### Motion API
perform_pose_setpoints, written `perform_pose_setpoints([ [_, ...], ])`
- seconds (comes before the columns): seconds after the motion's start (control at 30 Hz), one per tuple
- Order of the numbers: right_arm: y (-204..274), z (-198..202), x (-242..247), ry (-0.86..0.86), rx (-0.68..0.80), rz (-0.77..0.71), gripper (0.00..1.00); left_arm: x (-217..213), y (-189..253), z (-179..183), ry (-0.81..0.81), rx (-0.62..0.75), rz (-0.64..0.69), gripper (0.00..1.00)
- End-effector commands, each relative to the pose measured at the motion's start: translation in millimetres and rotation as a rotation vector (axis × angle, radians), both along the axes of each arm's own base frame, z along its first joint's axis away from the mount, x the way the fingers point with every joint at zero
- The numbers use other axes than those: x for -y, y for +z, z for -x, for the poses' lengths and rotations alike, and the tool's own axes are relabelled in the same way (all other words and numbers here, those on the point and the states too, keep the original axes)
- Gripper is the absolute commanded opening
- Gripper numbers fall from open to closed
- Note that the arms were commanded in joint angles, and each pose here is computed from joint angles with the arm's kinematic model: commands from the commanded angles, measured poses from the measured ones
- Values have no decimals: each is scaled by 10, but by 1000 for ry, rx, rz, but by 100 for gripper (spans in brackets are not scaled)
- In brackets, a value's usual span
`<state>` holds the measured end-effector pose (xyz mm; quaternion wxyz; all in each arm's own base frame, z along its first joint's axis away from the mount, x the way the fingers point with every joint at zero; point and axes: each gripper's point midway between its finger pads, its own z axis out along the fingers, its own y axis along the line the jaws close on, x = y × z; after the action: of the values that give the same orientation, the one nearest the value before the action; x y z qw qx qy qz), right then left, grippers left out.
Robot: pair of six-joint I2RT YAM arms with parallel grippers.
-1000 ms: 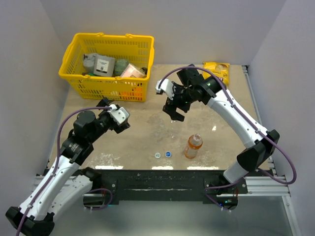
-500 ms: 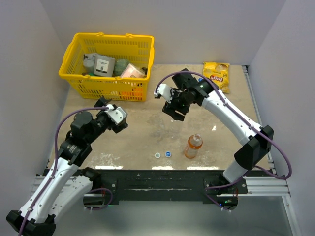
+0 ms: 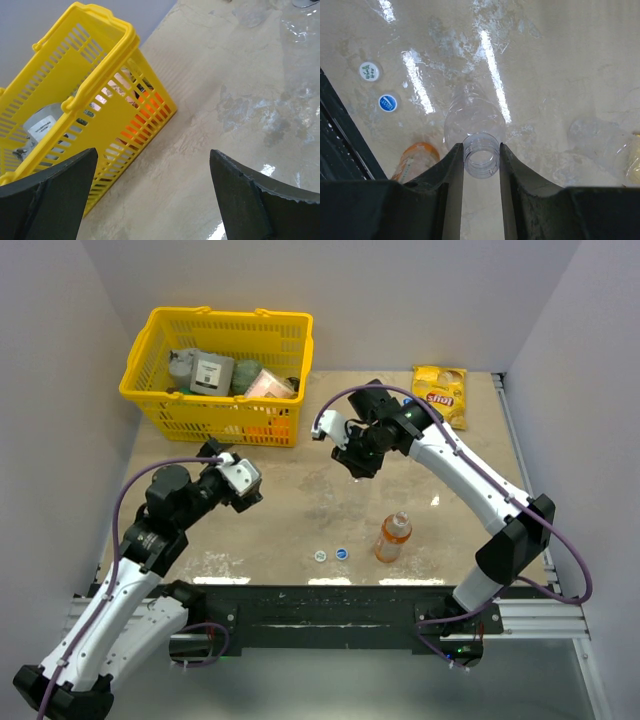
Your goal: Screw on the bottle caps
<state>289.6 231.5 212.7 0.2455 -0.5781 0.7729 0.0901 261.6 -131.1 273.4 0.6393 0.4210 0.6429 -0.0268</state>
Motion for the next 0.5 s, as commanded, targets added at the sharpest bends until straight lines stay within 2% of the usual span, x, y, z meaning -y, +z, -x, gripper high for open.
perform_pose_setpoints([
  [0.0,283,-16,-59,19,47,-48,0,163,-18,95,-91,-47,56,100],
  [0.13,854,-16,-233,80,120,-172,0,424,-56,317,-270,-116,90,99],
  [0.23,1077,88,-320,145,127,-242,0,593,-38,459,-388,-164,130,99],
  [0.33,1147,200,-366,200,123,-290,0,710,-16,453,-432,-214,171,99],
  [0.47,1264,300,-455,238,118,-364,0,839,32,344,-448,-204,175,100],
])
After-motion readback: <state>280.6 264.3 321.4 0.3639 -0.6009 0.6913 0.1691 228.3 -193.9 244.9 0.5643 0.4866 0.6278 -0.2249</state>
